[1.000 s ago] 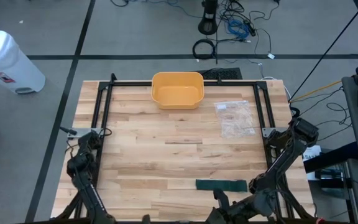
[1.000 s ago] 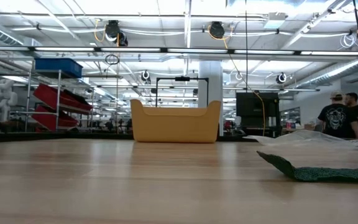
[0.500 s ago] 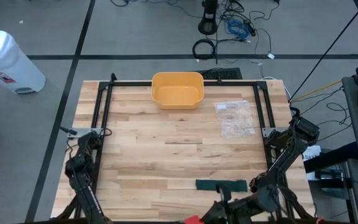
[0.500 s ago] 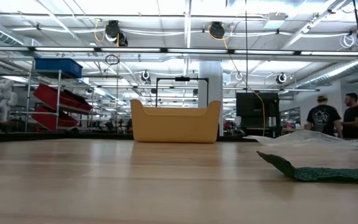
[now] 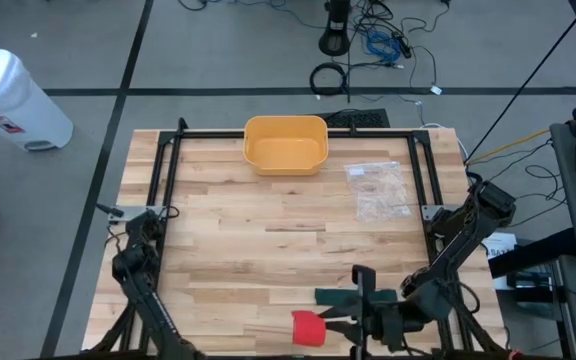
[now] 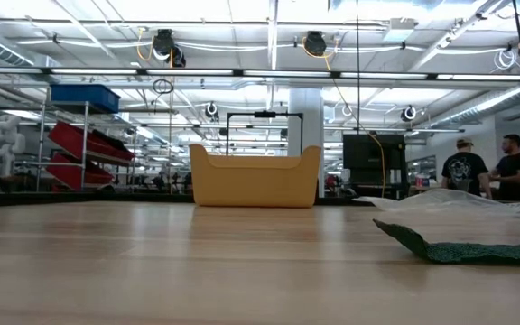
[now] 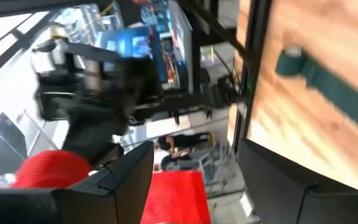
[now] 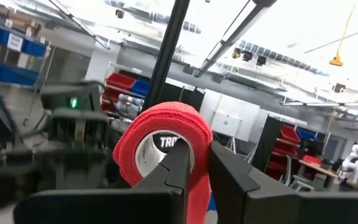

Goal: Roll bandage
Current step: Roll the red bandage

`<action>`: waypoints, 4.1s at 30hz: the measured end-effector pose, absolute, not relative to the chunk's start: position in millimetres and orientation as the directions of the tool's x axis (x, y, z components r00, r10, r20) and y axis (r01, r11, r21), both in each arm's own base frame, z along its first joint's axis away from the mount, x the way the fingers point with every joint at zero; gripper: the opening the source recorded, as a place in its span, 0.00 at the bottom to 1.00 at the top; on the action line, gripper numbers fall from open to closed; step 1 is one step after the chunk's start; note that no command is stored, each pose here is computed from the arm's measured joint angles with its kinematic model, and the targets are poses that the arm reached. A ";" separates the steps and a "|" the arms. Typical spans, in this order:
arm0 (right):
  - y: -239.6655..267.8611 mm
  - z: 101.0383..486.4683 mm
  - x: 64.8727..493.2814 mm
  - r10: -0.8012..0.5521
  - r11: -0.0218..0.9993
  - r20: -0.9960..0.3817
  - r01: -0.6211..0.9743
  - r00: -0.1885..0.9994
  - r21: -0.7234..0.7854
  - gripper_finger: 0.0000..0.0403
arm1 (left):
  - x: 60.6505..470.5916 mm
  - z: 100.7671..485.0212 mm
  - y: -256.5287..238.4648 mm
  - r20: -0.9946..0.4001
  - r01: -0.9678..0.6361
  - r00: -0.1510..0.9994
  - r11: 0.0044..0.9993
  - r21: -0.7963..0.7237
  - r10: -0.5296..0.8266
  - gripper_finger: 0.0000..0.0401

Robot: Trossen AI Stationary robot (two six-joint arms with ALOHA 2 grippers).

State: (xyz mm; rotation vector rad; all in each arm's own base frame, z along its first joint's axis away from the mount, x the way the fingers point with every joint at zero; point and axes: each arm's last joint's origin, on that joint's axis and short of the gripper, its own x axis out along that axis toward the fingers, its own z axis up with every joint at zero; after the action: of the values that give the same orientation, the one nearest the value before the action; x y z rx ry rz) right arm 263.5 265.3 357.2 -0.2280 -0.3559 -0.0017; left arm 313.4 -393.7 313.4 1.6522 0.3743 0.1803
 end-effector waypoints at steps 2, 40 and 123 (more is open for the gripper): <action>262.7 361.8 261.0 0.037 0.979 0.347 0.036 0.937 -0.200 0.10 | 318.3 308.6 -387.1 -0.119 0.182 0.923 -0.142 0.973 0.367 0.60; 233.8 395.0 229.6 0.100 0.989 0.203 -0.120 0.974 0.090 0.10 | 367.9 330.9 -314.3 -0.189 0.366 0.881 -0.371 0.853 0.434 0.60; 230.3 386.5 236.4 0.089 0.992 0.136 -0.101 0.987 0.082 0.10 | 366.4 337.0 -324.3 -0.180 0.313 0.921 -0.382 0.870 0.345 0.02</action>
State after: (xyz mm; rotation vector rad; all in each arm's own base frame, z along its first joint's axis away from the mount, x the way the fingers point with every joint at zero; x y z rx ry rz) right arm 236.4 230.3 386.5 0.0884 -0.1322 0.0954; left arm 366.4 -324.3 337.0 1.9927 0.4748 0.0371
